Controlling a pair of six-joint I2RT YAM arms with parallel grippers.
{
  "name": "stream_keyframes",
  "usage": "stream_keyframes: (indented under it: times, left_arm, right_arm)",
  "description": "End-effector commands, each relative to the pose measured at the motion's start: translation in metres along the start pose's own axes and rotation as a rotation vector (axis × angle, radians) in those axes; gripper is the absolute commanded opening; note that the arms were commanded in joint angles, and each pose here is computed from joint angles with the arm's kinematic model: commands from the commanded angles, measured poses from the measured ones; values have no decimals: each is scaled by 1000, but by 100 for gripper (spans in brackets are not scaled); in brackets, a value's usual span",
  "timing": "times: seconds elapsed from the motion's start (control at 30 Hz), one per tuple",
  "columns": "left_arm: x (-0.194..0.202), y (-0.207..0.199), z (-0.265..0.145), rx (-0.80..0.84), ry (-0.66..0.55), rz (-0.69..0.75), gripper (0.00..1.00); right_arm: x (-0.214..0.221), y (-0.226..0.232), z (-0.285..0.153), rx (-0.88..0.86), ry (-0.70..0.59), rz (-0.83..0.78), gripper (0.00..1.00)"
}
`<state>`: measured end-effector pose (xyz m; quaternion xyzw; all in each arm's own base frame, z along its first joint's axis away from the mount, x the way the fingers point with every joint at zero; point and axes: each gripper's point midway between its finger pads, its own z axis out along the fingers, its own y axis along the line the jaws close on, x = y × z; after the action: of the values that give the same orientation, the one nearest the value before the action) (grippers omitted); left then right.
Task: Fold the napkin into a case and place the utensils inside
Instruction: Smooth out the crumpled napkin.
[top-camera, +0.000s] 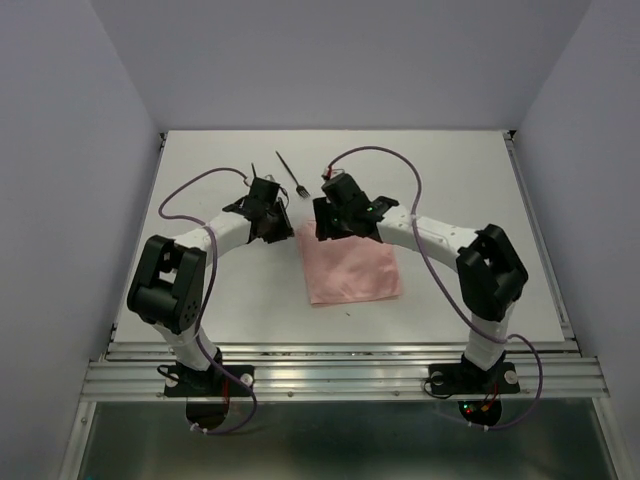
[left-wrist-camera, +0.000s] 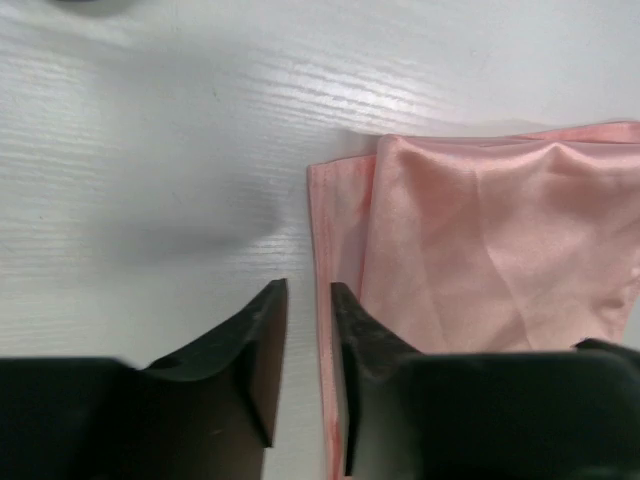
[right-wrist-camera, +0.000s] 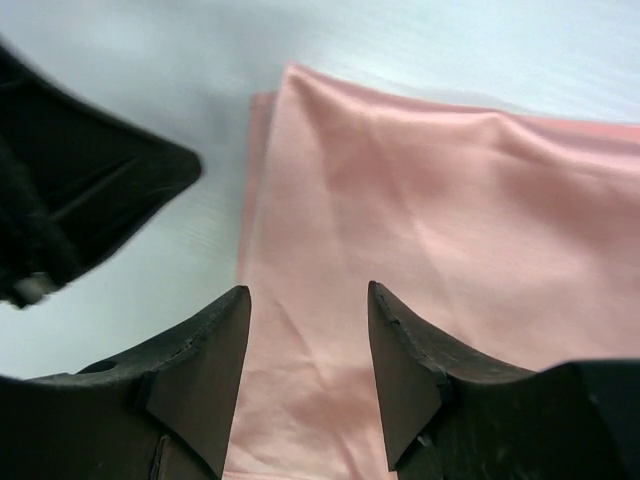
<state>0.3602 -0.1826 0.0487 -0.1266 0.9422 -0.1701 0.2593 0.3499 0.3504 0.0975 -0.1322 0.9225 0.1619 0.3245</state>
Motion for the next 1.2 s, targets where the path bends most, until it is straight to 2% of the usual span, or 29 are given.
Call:
stream_keyframes:
  times: [0.0,0.03,0.07,0.17,0.3,0.33,0.5,0.67,0.7,0.73,0.93,0.97,1.07,1.13,1.17]
  left_arm:
    - [-30,-7,-30,4,-100,6,41]
    - [-30,-11,-33,22,-100,0,53]
    - [-29,-16,-33,48,-99,0,61]
    - [-17,-32,-30,142,-56,-18,76]
    - [-3,-46,-16,179,0,-17,83]
    - [-1,-47,-12,172,7,-18,88]
    - [7,-37,15,108,42,-63,87]
    - [13,-28,34,39,58,-88,68]
    - [15,-26,36,26,61,-95,63]
    - [14,-24,39,14,58,-104,54]
    - [13,-26,44,10,67,-91,29]
    - [12,-27,44,12,67,-85,21]
    - [9,-30,42,28,69,-46,13]
    - [7,-33,40,46,69,-9,7]
    - [7,-34,39,50,68,0,1]
  right_arm:
    - [-60,-44,-43,34,-195,135,56]
    - [-54,-67,-40,72,-181,164,56]
    - [-54,-76,-45,80,-187,183,56]
    - [-43,-109,-44,134,-168,232,57]
    - [-34,-123,-41,167,-151,247,57]
    - [-33,-124,-40,170,-150,246,57]
    - [-30,-130,-39,184,-145,250,58]
    - [-25,-133,-37,192,-135,249,59]
    - [-24,-133,-37,192,-134,249,59]
    - [-25,-137,-38,198,-136,256,59]
    - [-21,-140,-38,193,-127,266,59]
    - [-21,-145,-38,192,-125,278,59]
    - [-12,-154,-38,159,-101,306,60]
    - [-1,-163,-35,137,-72,323,68]
    - [4,-156,-34,76,-45,325,69]
